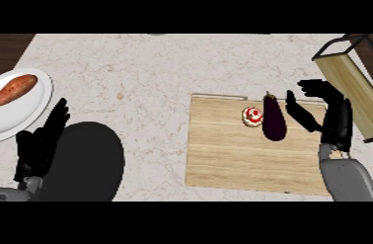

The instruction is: Pick the eggplant from the tray and place it in the tiered shelf

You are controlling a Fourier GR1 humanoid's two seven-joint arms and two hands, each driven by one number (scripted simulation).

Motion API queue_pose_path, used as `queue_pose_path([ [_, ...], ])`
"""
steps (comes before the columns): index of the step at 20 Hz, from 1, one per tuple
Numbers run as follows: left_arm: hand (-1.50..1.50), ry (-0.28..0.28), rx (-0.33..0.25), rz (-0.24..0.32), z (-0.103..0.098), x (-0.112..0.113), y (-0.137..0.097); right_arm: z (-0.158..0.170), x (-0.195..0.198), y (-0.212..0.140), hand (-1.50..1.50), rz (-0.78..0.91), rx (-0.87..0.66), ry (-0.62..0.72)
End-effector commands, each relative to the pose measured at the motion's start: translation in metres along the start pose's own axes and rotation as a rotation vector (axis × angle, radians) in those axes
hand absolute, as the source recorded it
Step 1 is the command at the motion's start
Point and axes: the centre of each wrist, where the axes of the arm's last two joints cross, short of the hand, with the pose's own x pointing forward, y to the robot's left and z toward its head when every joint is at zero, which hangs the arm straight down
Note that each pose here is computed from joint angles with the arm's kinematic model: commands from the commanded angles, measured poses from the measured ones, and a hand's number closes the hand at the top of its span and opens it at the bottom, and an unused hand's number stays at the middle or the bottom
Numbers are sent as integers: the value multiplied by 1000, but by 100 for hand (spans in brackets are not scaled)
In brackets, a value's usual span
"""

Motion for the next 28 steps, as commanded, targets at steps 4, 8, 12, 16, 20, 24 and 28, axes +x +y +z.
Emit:
queue_pose_path([
  [4, 0, 47, -56, 78, 0, 5, 23, 27, 43, 95, -150, 128, -160, 65],
  [8, 0, 63, -37, 89, 0, 1, 9, 22, 36, 105, -150, 373, -159, 145],
  [12, 0, 72, -8, 78, 7, -8, 24, 7, 58, 107, -150, 589, -132, 254],
  [16, 0, 83, -18, 85, 9, -12, 24, 1, 98, 123, -150, 785, -18, 398],
  [20, 0, 70, -36, 73, 1, 0, 26, 5, 111, 140, -150, 998, 205, 522],
  [24, 0, 59, -24, 82, 10, -12, 5, -9, 135, 140, -150, 1122, 290, 582],
  [28, 0, 62, -19, 87, 12, -12, 28, -15, 134, 141, -150, 1200, 329, 645],
])
